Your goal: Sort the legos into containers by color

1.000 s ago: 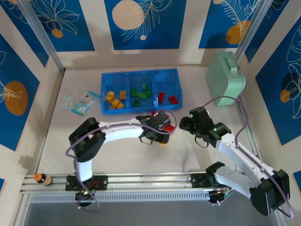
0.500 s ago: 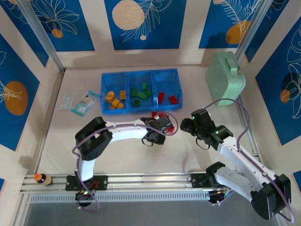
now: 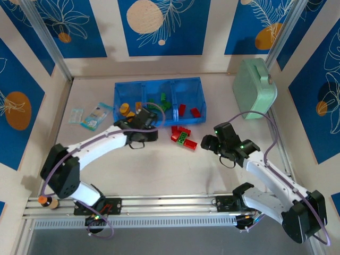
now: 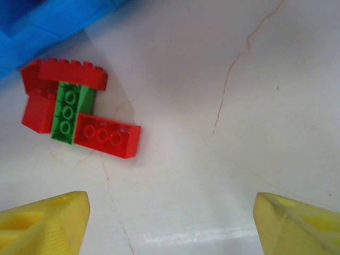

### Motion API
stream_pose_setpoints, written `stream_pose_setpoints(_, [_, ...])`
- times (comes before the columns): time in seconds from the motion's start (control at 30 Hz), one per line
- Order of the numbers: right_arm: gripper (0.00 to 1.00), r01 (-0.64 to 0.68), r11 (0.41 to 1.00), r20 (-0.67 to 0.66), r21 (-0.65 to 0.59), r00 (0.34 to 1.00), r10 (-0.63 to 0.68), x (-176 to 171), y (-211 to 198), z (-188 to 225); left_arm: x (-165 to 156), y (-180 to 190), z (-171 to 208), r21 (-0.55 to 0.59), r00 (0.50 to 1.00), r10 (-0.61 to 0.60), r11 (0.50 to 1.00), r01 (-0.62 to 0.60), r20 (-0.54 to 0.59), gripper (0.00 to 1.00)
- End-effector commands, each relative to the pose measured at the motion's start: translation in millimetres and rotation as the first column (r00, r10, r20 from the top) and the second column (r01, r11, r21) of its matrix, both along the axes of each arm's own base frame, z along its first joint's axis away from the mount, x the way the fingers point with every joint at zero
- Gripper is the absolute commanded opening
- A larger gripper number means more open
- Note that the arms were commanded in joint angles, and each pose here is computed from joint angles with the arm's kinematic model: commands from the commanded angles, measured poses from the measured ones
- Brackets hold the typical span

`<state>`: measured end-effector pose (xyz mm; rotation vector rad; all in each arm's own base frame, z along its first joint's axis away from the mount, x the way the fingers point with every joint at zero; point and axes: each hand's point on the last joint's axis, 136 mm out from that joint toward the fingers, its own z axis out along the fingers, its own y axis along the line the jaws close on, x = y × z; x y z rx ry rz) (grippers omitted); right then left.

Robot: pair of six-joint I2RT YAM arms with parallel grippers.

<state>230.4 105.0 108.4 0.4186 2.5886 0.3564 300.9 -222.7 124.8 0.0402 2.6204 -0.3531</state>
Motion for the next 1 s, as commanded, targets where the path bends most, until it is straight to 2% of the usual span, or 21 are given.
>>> stream_pose_setpoints(0.0, [0.81,-0.063,0.998,-0.069,0.009,0.996,0.063,0.9,12.3,-5.8,10.3,35.5,8.1,0.025,0.999,0.035,0.999,-0.036,0.013,0.24])
stream_pose_setpoints(0.23, [0.82,-0.112,0.993,-0.131,-0.022,0.986,0.108,4.7,26.9,-14.5,61.4,86.1,17.2,0.012,0.987,0.16,0.987,-0.16,0.024,0.26])
stream_pose_setpoints(0.57, [0.82,-0.127,0.991,-0.174,-0.032,0.977,0.119,0.8,31.7,-24.3,120.5,118.4,3.6,0.007,0.972,0.235,0.972,-0.235,-0.012,0.3])
stream_pose_setpoints(0.63, [0.82,-0.125,0.992,-0.171,-0.03,0.978,0.119,0.9,32.6,-23.0,131.6,121.8,2.0,0.016,0.971,0.241,0.971,-0.24,-0.014,0.37])
stream_pose_setpoints(0.73, [0.82,-0.126,0.991,-0.164,-0.034,0.979,0.119,1.9,34.2,-20.7,144.5,120.1,10.4,0.016,0.973,0.231,0.973,-0.231,-0.01,0.54])
stream_pose_setpoints(0.8, [0.82,-0.128,0.991,-0.163,-0.039,0.979,0.12,2.3,34.4,-19.8,147.8,114.2,24.9,-0.024,0.976,0.215,0.976,-0.214,0.03,0.62])
stream_pose_setpoints(0.97, [0.82,-0.139,0.988,-0.173,-0.061,0.977,0.127,6.9,35.2,-23.2,135.0,107.1,56.0,-0.072,0.976,0.189,0.981,-0.182,0.106,0.64])
